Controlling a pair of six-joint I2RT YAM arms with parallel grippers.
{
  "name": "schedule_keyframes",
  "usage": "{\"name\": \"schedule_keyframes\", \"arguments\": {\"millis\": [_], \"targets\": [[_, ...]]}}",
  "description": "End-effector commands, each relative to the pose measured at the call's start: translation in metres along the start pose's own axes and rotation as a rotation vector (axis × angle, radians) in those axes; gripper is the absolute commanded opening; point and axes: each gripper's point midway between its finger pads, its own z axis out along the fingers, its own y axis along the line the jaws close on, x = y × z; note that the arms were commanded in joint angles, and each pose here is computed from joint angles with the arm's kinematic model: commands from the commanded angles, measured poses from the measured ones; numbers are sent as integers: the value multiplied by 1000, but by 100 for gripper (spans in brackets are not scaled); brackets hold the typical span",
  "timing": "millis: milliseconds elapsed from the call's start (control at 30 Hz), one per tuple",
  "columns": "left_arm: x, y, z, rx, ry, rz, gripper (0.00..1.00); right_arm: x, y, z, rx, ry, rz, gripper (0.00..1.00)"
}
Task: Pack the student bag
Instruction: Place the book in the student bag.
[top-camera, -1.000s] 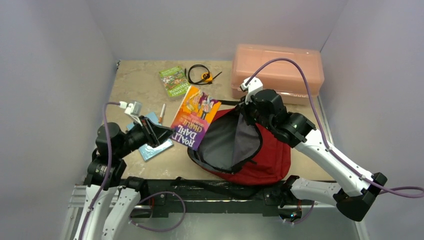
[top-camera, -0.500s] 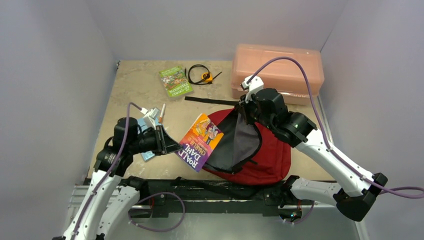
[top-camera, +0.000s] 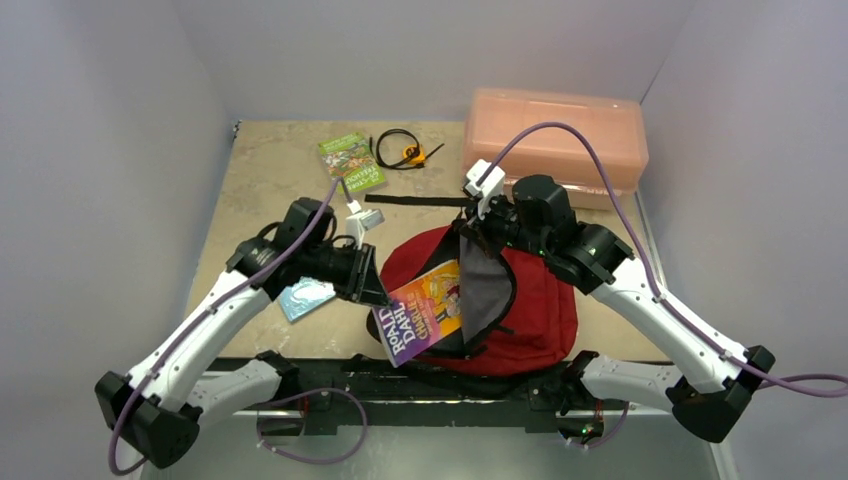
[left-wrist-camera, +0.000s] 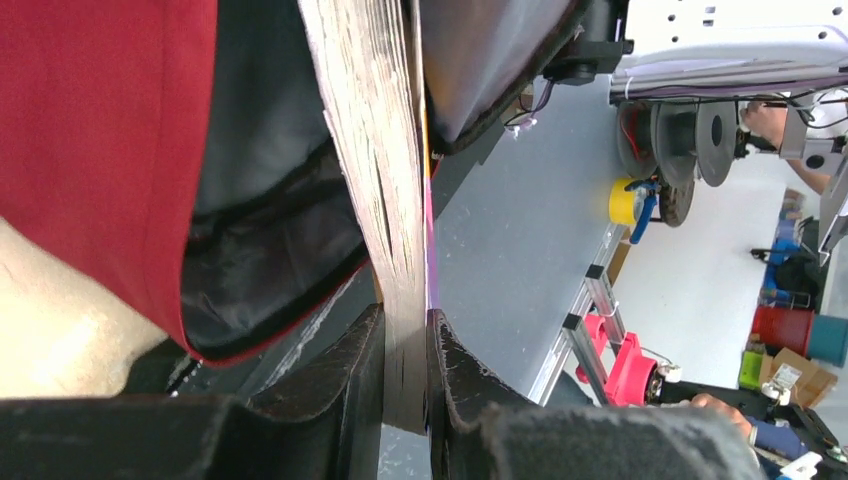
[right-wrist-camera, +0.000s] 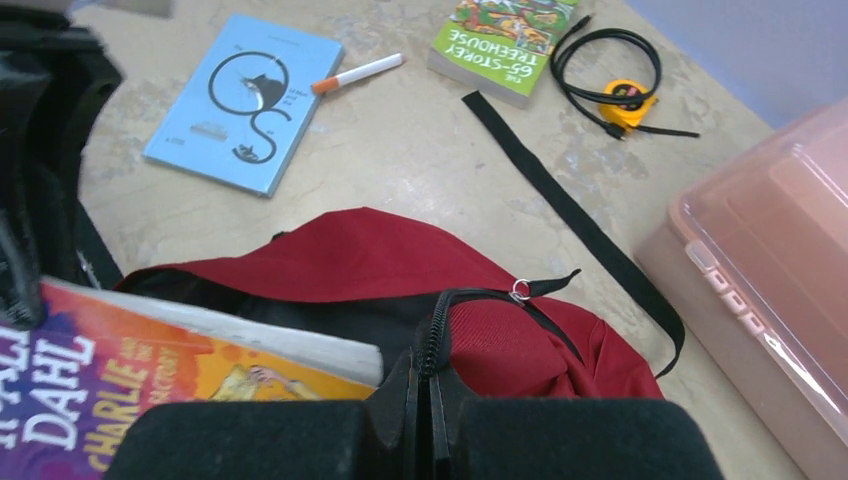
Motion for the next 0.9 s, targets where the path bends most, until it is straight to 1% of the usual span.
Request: {"name": "schedule_keyframes", "arguments": {"millis": [0,133,300,333,467,533,667,733,867], "targets": [[-39,-19,11,66,0,116,0,-43,16,-8,-112,-157,-101,0],[-51,-22,40,180,82,113,0,-46,18,-7,-123,-177,-106,0],[-69,1,74,150,171,47,0,-46,20,-7,-130,-192,-99,0],[-73,1,78,146,177,52,0,-45,21,-6,-130,-190,-97,0],[-91,-8,95,225,146,47,0,-39,20,-2,-128,-175,-94,0],[-94,-12,104,251,139,74,0,-38,22,-2,-135,-176,-91,0],[-96,-8,128,217,153,75,0,-39,23,-2,-144,-181,-92,0],[-99,-3,142,206,143,51,0,-38,22,-2,-137,-183,-90,0],[-104,10,166,173,171,-5,0,-37,22,-4,-133,-195,-81,0]]}}
